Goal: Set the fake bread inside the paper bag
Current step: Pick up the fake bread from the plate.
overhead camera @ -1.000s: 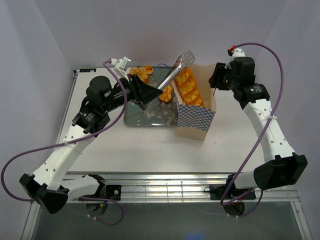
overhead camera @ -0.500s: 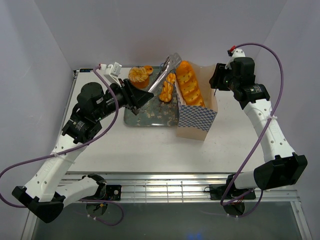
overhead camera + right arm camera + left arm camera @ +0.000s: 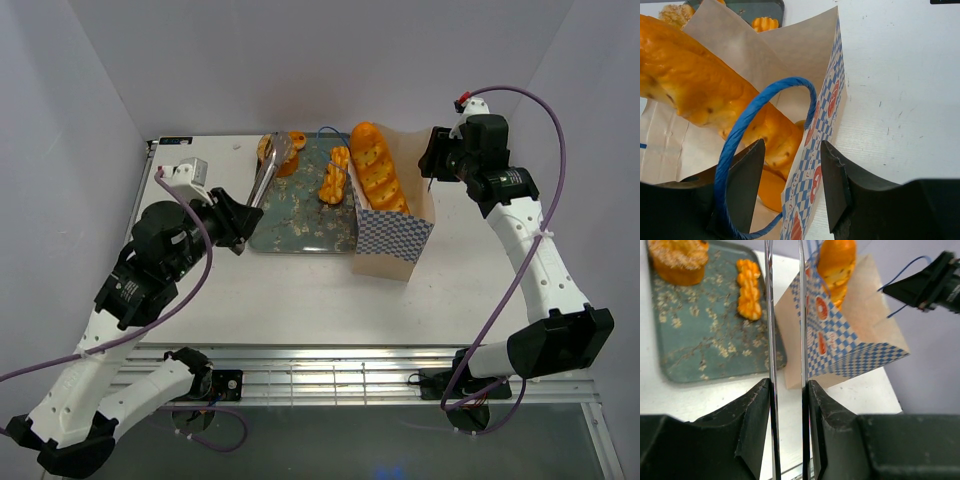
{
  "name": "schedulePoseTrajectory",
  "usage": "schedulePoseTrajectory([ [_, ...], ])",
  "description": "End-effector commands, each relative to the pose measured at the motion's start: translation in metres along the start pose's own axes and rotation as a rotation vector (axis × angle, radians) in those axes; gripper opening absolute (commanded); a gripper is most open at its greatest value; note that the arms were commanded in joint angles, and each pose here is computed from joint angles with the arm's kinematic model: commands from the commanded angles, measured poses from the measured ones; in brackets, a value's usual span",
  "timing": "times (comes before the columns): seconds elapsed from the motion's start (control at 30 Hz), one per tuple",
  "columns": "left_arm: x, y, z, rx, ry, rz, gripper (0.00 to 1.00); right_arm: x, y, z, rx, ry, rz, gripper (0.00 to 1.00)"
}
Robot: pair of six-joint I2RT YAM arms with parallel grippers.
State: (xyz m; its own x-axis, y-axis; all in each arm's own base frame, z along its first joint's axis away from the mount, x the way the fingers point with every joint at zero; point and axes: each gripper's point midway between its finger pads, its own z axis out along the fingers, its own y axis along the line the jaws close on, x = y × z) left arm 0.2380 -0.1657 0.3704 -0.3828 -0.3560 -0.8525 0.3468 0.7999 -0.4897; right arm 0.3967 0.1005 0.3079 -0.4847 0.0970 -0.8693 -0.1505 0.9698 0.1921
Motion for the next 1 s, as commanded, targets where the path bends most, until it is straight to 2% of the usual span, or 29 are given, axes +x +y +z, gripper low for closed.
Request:
schedulePoseTrajectory([
  [0.0,0.026,0.025,0.004,-0.096,0.060,0.011,0.44,-0.022,0.004,-0.005,-0.003,-0.059,-0.019,0.54],
  [0.17,0.047,0.028,0.026,-0.075,0.103,0.017,0.44,-0.024,0.004,-0.006,-0.003,-0.061,-0.019,0.54],
  [0.3,0.064,0.030,0.059,-0.051,0.170,0.037,0.46,-0.028,0.005,-0.009,-0.005,-0.071,-0.021,0.54],
  [0.43,0.079,0.040,0.102,0.007,0.226,-0.014,0.45,-0.027,0.005,-0.010,-0.001,-0.070,-0.020,0.54],
  [0.6,0.080,0.062,0.137,0.008,0.225,-0.052,0.43,-0.028,0.002,-0.012,0.009,-0.072,-0.022,0.54],
  [0.8,0.104,0.077,0.170,0.074,0.299,-0.114,0.43,-0.026,0.001,-0.008,0.017,-0.061,-0.022,0.54],
  [0.97,0.107,0.082,0.188,0.127,0.316,-0.148,0.49,-0.024,-0.001,-0.003,0.022,-0.051,-0.023,0.54],
])
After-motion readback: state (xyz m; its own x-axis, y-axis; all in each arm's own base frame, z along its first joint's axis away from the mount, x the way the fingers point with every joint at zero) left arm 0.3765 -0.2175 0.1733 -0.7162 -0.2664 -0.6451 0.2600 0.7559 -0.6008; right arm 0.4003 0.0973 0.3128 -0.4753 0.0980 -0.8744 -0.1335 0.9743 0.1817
